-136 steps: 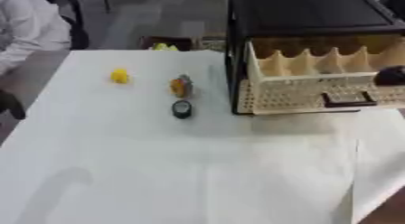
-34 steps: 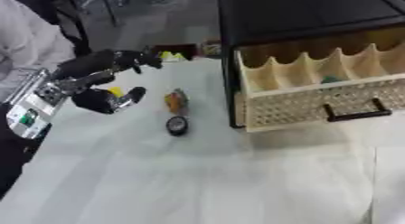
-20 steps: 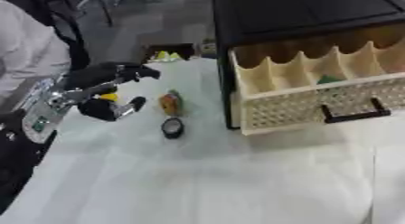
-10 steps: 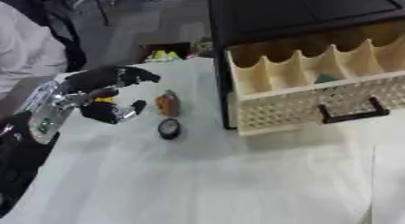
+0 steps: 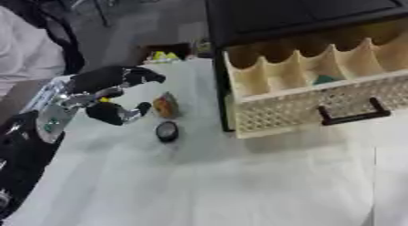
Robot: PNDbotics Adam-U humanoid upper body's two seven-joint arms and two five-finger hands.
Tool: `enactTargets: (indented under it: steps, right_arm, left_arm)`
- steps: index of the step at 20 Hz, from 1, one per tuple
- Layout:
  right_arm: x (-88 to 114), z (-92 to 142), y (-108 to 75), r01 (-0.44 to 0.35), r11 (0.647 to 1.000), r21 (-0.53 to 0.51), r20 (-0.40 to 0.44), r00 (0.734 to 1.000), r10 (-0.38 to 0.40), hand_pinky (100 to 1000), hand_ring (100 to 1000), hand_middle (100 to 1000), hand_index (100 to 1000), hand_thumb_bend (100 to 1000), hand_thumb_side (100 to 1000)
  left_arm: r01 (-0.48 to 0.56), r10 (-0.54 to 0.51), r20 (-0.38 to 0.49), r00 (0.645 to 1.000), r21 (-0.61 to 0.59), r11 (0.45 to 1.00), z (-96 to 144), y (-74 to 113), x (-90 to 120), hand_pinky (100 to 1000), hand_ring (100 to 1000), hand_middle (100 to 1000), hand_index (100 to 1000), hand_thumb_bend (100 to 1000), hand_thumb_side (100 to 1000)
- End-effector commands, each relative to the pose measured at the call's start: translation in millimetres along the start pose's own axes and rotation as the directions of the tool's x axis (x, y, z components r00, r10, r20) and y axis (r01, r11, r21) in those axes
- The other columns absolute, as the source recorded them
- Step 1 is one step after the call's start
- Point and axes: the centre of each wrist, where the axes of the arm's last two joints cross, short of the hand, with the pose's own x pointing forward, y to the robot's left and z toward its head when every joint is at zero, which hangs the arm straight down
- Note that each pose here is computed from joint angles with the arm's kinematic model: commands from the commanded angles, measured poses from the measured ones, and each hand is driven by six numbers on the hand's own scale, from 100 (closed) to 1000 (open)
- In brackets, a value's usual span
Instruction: Pick up objects from table and place into drawer.
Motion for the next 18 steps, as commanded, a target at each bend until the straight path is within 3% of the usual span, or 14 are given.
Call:
enactTargets:
  steps: [1,11,18]
  right_arm:
    - [6.3,-7.2,-5.1,0.009,1.000,-0.015,0.036,0.999,-0.009,100,320,310,636,1000,603]
    - [6.3,-7.5,-5.4,0.020,1.000,-0.019,0.040,0.999,-0.020,100,317,306,632,1000,607]
    - [6.3,-7.5,-5.5,0.026,1.000,-0.016,0.043,0.999,-0.025,100,314,303,628,1000,607]
  left_arm:
    - [0.049,-0.049,0.001,0.999,-0.008,0.999,4.2,16.2,-6.6,749,905,862,1000,100,866]
    - [0.097,-0.098,-0.025,0.995,-0.071,0.993,17.4,18.5,-15.5,779,929,897,1000,100,799]
    - [0.099,-0.104,-0.052,0.993,-0.101,0.990,21.2,16.1,-18.7,760,917,871,1000,100,892]
